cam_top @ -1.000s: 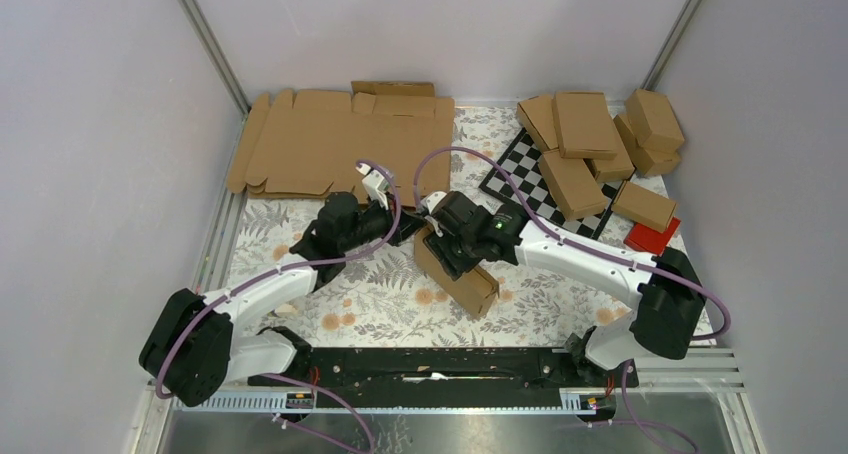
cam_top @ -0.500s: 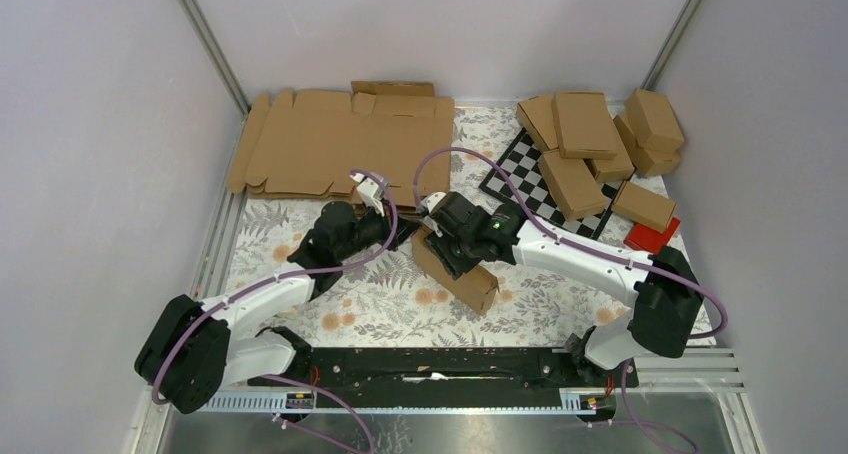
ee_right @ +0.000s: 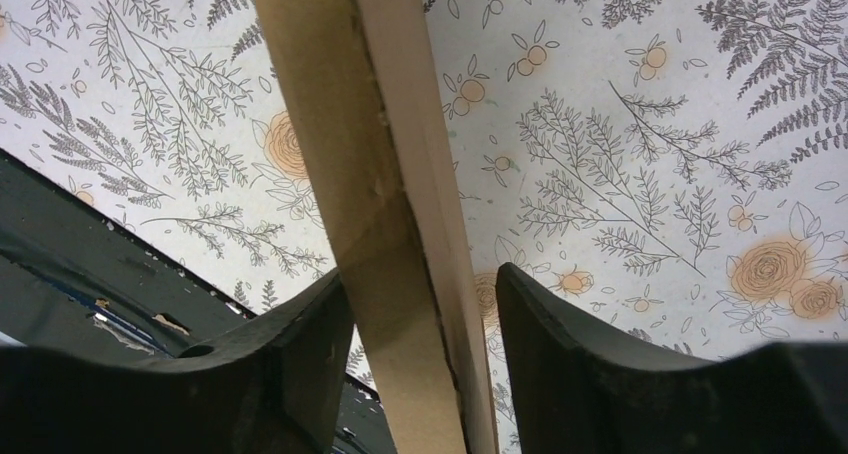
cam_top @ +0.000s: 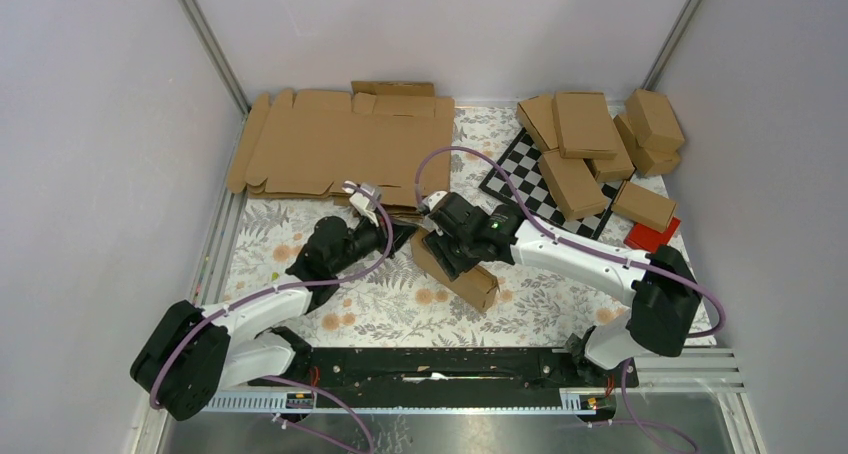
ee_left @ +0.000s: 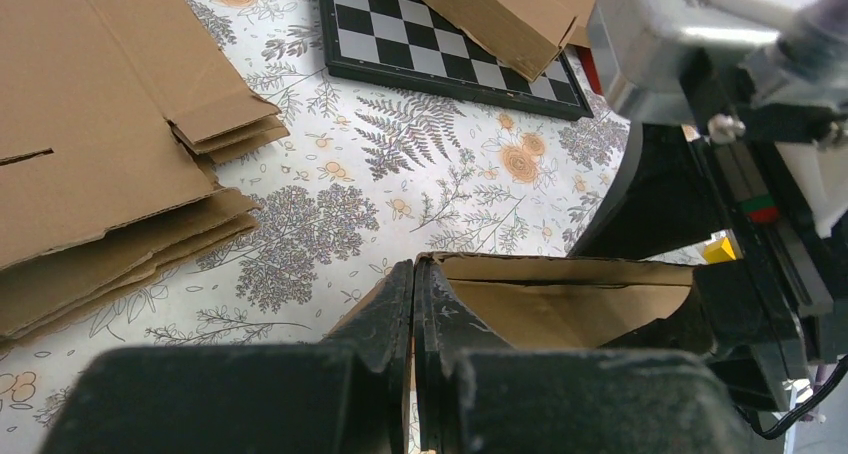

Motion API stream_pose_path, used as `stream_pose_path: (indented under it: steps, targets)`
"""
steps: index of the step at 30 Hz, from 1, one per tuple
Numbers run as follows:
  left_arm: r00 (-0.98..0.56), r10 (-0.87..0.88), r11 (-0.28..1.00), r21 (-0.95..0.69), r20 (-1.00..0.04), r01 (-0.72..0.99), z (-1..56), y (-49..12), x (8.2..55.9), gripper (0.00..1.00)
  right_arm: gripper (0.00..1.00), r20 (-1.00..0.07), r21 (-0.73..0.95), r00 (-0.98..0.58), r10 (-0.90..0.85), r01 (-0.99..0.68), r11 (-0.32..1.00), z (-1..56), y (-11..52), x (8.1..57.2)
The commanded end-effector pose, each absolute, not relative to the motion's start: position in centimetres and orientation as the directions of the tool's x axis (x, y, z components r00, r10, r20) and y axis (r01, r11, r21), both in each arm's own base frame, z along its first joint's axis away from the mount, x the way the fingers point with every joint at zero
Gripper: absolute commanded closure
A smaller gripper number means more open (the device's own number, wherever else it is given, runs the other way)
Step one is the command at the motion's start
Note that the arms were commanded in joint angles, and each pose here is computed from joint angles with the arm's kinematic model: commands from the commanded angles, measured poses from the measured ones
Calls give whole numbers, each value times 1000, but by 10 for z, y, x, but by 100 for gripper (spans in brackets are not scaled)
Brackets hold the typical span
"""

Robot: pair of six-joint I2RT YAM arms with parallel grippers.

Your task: Fold the paper box

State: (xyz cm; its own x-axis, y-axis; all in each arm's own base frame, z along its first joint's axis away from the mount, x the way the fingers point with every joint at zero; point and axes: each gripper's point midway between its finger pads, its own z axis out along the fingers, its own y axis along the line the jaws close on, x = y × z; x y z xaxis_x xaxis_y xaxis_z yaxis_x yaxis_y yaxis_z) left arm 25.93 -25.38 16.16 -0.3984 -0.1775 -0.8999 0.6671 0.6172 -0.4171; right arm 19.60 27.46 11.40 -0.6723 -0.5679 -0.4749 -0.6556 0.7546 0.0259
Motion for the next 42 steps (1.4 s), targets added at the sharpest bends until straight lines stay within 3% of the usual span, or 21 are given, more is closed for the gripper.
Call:
stream_pose_path:
  steps: [1,9,24,35,42]
  targets:
    - [-372,-189,634,-402,-909,661,154,-248,256,100,35,-500,19,-688,-526,-616,788,123,272,204]
    - [-376,-195,628,-410,-906,662,150,-250,254,100,22,-524,40,-714,-464,-565,824,131,256,204]
    - [-330,-220,687,-386,-918,615,139,-253,250,100,10,-527,128,-765,-372,-503,855,146,227,184]
    - [-329,-209,705,-375,-921,602,134,-257,250,100,19,-482,167,-851,-209,-324,931,160,186,163]
    - [-319,-202,722,-361,-926,591,137,-255,252,100,41,-469,163,-869,-157,-261,952,151,170,153]
